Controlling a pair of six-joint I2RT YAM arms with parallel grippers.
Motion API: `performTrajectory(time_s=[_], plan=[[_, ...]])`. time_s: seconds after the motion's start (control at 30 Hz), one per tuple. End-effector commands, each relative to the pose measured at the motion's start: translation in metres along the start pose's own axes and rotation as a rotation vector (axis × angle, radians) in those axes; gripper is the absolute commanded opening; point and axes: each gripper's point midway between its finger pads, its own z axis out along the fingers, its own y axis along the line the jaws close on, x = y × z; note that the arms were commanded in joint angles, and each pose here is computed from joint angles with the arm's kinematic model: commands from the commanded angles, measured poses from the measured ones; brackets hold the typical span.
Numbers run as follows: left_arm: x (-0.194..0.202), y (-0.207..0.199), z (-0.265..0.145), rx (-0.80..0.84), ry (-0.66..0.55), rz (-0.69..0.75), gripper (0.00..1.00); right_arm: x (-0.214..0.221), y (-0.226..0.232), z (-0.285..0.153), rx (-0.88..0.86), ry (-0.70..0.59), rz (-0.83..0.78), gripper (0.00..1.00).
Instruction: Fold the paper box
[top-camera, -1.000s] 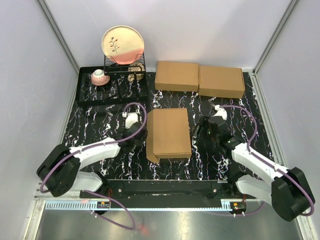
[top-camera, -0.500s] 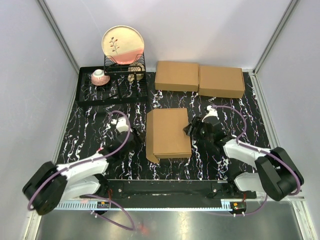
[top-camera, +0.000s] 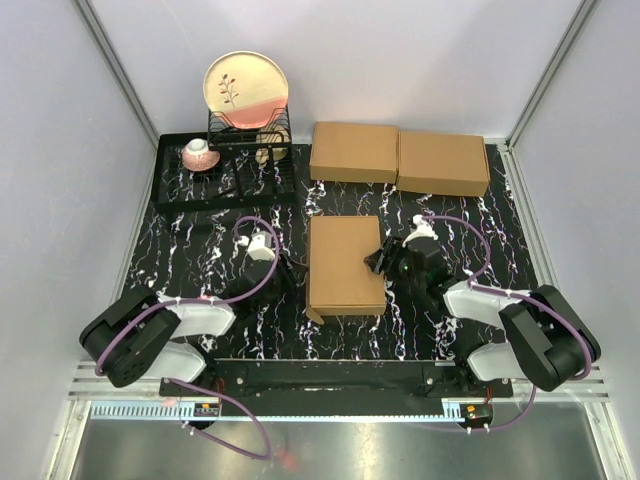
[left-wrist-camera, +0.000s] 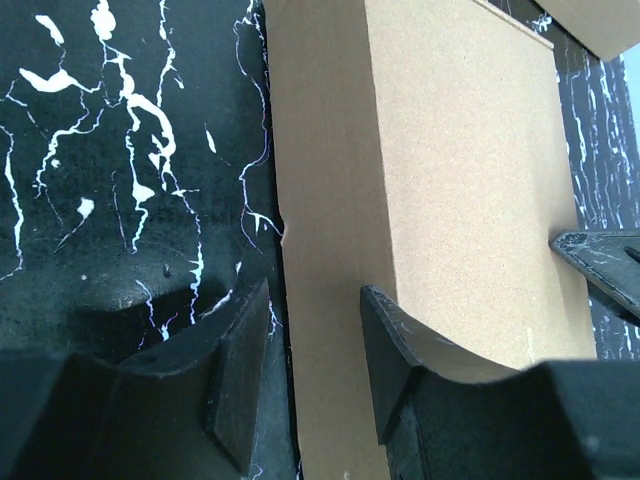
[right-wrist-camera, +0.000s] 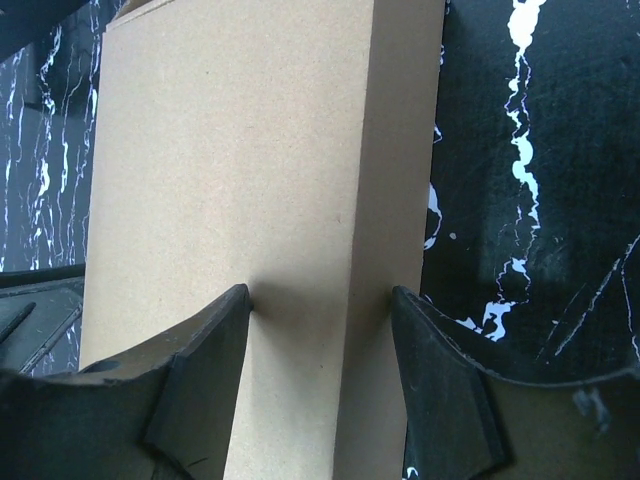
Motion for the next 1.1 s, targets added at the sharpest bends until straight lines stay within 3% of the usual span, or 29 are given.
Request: performTrajectory(time_s=[0.0, 0.23, 0.27, 0.33, 0.37, 0.43, 0.53, 0.6, 0.63, 0.73, 0.9, 1.07], plan=[[-0.014, -0.033, -0.002, 0.154, -0.055, -0.081, 0.45, 0.020, -0.004, 0.000, -0.018, 0.053, 0.012, 0.63], [-0.018, -0.029, -0.003, 0.130, -0.071, -0.073, 0.44, 0.024, -0.007, -0.004, -0.010, 0.060, 0.026, 0.64], [-0.015, -0.017, -0.006, 0.079, -0.063, -0.052, 0.45, 0.014, -0.008, -0.010, 0.021, 0.038, 0.015, 0.66], [-0.045, -0.011, -0.017, 0.011, -0.167, -0.059, 0.48, -0.012, -0.014, -0.020, 0.104, -0.045, -0.049, 0.70], [-0.042, 0.008, -0.024, -0.079, -0.151, -0.025, 0.49, -0.034, -0.007, -0.034, 0.129, -0.089, -0.070, 0.71], [-0.079, 0.012, -0.044, -0.142, -0.280, -0.031, 0.51, -0.065, -0.005, -0.050, 0.191, -0.170, -0.143, 0.73], [-0.104, 0.027, -0.072, -0.227, -0.371, -0.033, 0.52, -0.101, 0.024, -0.070, 0.154, -0.220, -0.199, 0.72], [-0.105, 0.031, -0.080, -0.234, -0.378, -0.046, 0.52, -0.100, 0.037, -0.067, 0.090, -0.201, -0.218, 0.63], [-0.107, 0.028, -0.083, -0.214, -0.383, -0.058, 0.52, -0.092, 0.045, -0.064, 0.043, -0.163, -0.218, 0.46], [-0.100, 0.028, -0.083, -0.213, -0.353, -0.070, 0.52, -0.074, 0.050, -0.044, -0.019, -0.089, -0.205, 0.15], [-0.086, 0.033, -0.079, -0.215, -0.305, -0.079, 0.51, -0.037, 0.041, -0.019, -0.055, 0.025, -0.149, 0.01], [-0.083, 0.036, -0.079, -0.214, -0.304, -0.083, 0.50, -0.014, 0.018, -0.008, 0.006, 0.087, -0.143, 0.00]])
